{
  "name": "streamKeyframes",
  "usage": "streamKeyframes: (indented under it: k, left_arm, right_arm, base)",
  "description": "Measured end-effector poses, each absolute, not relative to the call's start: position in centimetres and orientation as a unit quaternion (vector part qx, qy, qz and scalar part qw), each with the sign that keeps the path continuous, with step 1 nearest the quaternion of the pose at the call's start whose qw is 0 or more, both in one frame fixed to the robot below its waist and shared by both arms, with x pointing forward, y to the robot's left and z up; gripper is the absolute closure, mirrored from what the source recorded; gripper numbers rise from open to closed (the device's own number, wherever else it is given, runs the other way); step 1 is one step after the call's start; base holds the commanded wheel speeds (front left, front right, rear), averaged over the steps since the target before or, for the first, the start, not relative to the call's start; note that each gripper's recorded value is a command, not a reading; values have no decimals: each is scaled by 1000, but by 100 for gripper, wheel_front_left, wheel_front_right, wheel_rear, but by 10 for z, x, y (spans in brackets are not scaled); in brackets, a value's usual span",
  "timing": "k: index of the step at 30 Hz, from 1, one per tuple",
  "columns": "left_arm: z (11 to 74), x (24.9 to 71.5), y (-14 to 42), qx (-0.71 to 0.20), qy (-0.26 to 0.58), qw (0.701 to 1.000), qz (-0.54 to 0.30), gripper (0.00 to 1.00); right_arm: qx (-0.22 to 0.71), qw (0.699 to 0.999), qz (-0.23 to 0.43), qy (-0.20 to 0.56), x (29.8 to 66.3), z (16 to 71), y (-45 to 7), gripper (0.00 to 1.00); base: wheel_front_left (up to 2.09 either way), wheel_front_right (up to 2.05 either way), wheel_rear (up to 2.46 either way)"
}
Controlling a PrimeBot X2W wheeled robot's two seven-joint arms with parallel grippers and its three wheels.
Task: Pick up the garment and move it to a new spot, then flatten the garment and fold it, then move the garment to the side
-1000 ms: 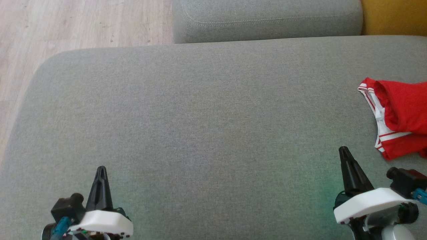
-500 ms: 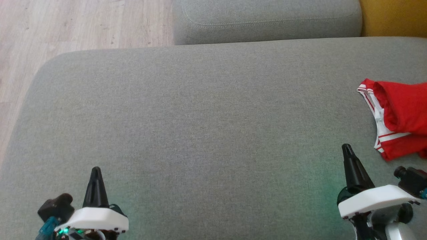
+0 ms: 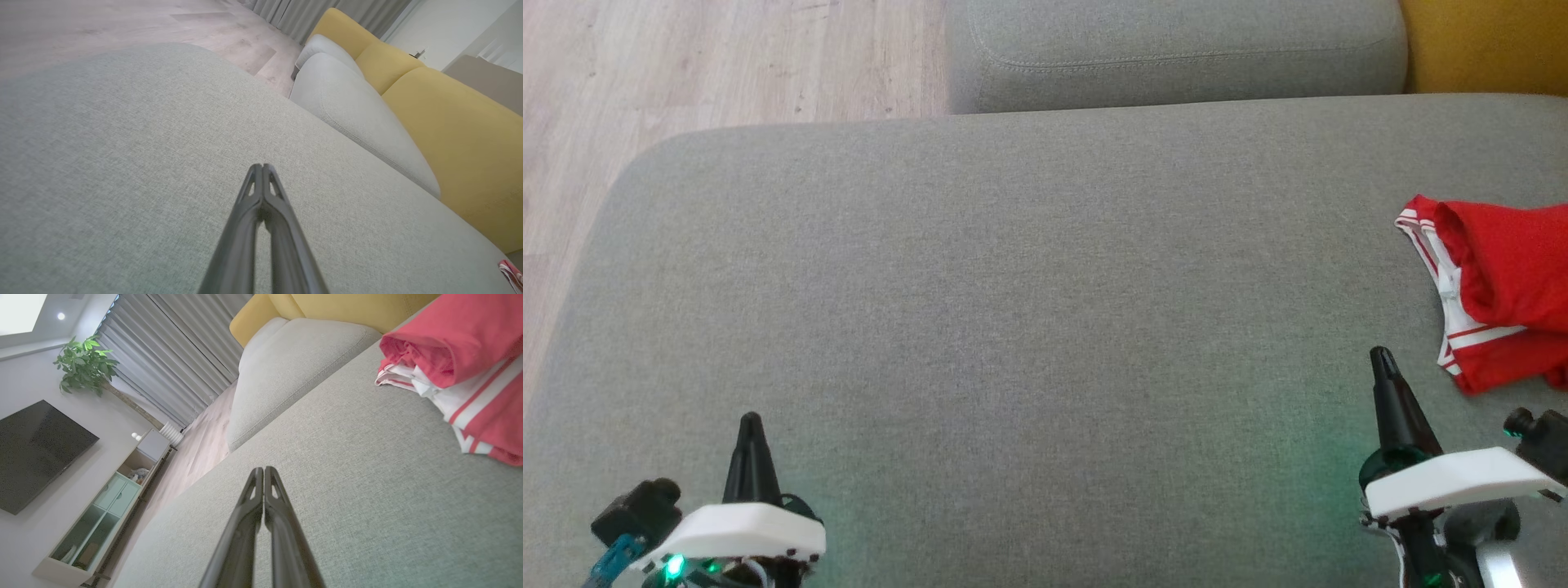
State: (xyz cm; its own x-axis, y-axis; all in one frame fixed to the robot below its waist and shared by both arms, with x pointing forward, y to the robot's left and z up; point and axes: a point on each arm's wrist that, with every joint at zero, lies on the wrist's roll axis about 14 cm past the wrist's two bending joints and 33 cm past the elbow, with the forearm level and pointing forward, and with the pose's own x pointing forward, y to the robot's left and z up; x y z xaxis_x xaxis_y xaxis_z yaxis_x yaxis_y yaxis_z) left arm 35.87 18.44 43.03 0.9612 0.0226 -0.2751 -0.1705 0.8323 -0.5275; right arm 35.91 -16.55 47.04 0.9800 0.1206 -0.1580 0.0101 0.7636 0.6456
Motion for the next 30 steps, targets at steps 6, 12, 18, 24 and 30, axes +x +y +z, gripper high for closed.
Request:
streamKeyframes:
  k: [6,12,18,24,30]
  left_arm:
    - [430,359,184,-321,131,937,53,100]
    - [432,359,185,-356,130,923,57,100]
    - [433,360,184,-391,129,909,58,100]
    - [436,362,184,-426,124,894,59,100]
    - [443,366,184,-461,114,878,55,100]
  right_arm:
    - [374,922,23,94,359,469,-168,100]
    - [405,909,17,92,358,469,-170,100]
    - [435,897,13,81,363,473,-174,100]
    - [465,882,5,80,362,471,-177,100]
    - [495,866,-1,76,363,471,-179,100]
  base:
    - [0,0,0]
    - [0,0,0]
    - [0,0,0]
    - [0,0,0]
    - [0,0,0]
